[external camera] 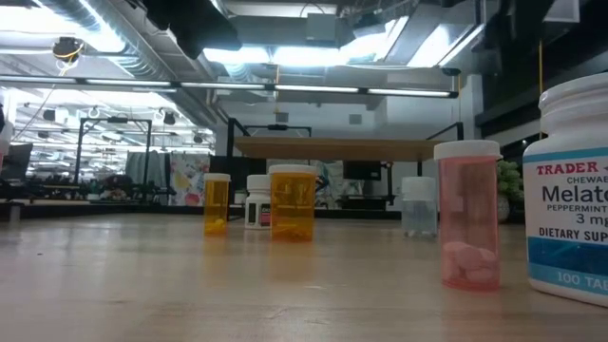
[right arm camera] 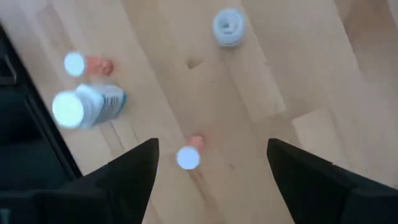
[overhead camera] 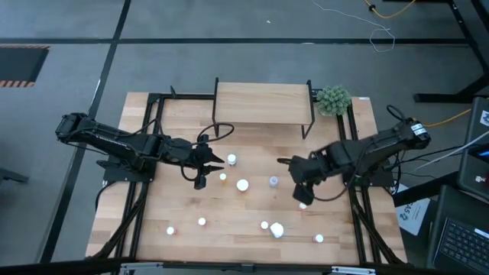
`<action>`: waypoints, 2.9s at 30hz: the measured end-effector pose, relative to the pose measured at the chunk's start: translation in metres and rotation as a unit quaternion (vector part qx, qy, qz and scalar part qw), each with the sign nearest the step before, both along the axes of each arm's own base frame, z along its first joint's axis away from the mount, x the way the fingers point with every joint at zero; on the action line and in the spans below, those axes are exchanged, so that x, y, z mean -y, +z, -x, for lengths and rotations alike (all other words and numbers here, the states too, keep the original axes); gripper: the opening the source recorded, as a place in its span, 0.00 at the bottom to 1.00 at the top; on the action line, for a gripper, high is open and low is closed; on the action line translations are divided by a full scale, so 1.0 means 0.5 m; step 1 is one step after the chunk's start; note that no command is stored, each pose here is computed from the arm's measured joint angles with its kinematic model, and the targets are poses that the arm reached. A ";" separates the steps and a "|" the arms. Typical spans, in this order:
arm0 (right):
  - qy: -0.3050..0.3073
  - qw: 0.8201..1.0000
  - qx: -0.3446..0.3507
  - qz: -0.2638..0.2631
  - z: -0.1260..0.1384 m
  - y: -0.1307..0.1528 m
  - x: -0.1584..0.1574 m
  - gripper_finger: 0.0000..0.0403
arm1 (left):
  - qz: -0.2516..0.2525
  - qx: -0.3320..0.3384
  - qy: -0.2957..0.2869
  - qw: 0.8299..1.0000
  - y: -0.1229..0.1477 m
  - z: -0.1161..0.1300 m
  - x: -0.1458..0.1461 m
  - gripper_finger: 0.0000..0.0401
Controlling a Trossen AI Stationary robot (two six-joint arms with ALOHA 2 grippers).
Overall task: Pick and place medicine bottles onto shelf by color
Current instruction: Put the top right pink pill bottle on the shelf
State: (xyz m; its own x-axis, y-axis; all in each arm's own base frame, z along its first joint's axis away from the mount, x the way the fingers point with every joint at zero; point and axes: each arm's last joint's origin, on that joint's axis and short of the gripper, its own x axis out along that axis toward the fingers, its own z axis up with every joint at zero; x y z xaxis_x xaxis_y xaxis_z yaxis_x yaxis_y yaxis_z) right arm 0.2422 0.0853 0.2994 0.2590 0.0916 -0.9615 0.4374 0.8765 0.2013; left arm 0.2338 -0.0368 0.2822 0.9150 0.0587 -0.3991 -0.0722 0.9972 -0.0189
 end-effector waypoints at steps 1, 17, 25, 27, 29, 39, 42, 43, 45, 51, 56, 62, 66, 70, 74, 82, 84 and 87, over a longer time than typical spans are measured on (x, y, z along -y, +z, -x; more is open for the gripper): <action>-0.022 1.000 -0.001 -0.001 0.002 -0.001 -0.008 0.74 | 0.000 0.000 0.000 1.000 0.000 0.000 0.000 0.24; -0.037 0.996 -0.080 0.027 -0.005 -0.094 -0.140 0.68 | 0.000 0.000 0.000 1.000 0.000 0.000 0.000 0.24; -0.017 0.992 -0.108 0.069 -0.017 -0.135 -0.153 0.68 | -0.002 0.000 -0.001 1.000 0.000 0.000 0.000 0.24; -0.005 0.989 -0.121 0.083 -0.013 -0.136 -0.150 0.68 | -0.007 0.000 -0.003 1.000 0.000 0.000 0.000 0.24; -0.007 0.986 -0.138 0.093 -0.007 -0.134 -0.141 0.68 | -0.011 -0.001 -0.005 1.000 0.000 0.000 0.000 0.24; 0.038 0.985 -0.132 0.102 0.008 -0.117 -0.142 0.68 | -0.011 -0.001 -0.005 1.000 0.000 0.000 0.000 0.24; 0.080 0.981 -0.143 0.109 0.026 -0.114 -0.154 0.68 | -0.011 -0.001 -0.005 1.000 0.000 0.000 0.000 0.24; 0.091 0.979 -0.141 0.112 0.033 -0.110 -0.158 0.68 | -0.011 -0.001 -0.005 1.000 0.000 0.000 0.000 0.24; 0.109 0.976 -0.132 0.136 0.051 -0.099 -0.164 0.68 | -0.011 -0.001 -0.005 1.000 0.000 0.000 0.000 0.24; 0.076 0.976 -0.054 0.195 0.104 -0.063 -0.171 0.68 | -0.012 -0.001 -0.005 1.000 0.000 0.000 0.000 0.24; 0.035 0.984 -0.018 0.176 0.144 -0.089 -0.163 0.68 | -0.012 -0.001 -0.005 1.000 0.000 0.000 0.000 0.24; 0.014 0.997 -0.002 0.081 0.147 -0.151 -0.166 0.68 | -0.012 -0.001 -0.005 1.000 0.000 0.000 0.000 0.24; 0.005 0.999 0.031 0.037 0.125 -0.153 -0.172 0.68 | -0.012 -0.001 -0.005 1.000 0.000 0.000 0.000 0.24; 0.010 0.998 0.057 0.024 0.107 -0.134 -0.173 0.68 | -0.012 -0.001 -0.005 1.000 0.000 0.000 0.000 0.24; -0.004 0.997 0.078 0.004 0.086 -0.129 -0.170 0.68 | -0.012 -0.001 -0.005 1.000 0.000 0.000 0.000 0.24; -0.018 0.999 0.026 -0.019 0.054 -0.159 -0.159 0.68 | -0.012 -0.001 -0.005 1.000 0.000 0.000 0.000 0.24; -0.022 1.000 0.011 -0.017 0.049 -0.168 -0.156 0.68 | -0.012 0.000 -0.005 1.000 0.000 0.000 0.000 0.24; -0.026 1.000 -0.005 -0.008 0.045 -0.179 -0.152 0.68 | -0.012 0.000 -0.005 1.000 0.000 0.000 0.000 0.24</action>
State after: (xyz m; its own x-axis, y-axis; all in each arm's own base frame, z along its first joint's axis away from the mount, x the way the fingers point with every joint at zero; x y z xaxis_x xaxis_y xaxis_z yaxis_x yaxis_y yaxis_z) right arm 0.2197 0.1614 0.2098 0.2540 0.0939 -0.9626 0.4841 0.8493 0.2105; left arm 0.2337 -0.0368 0.2823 0.9153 0.0585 -0.3985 -0.0615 0.9981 0.0052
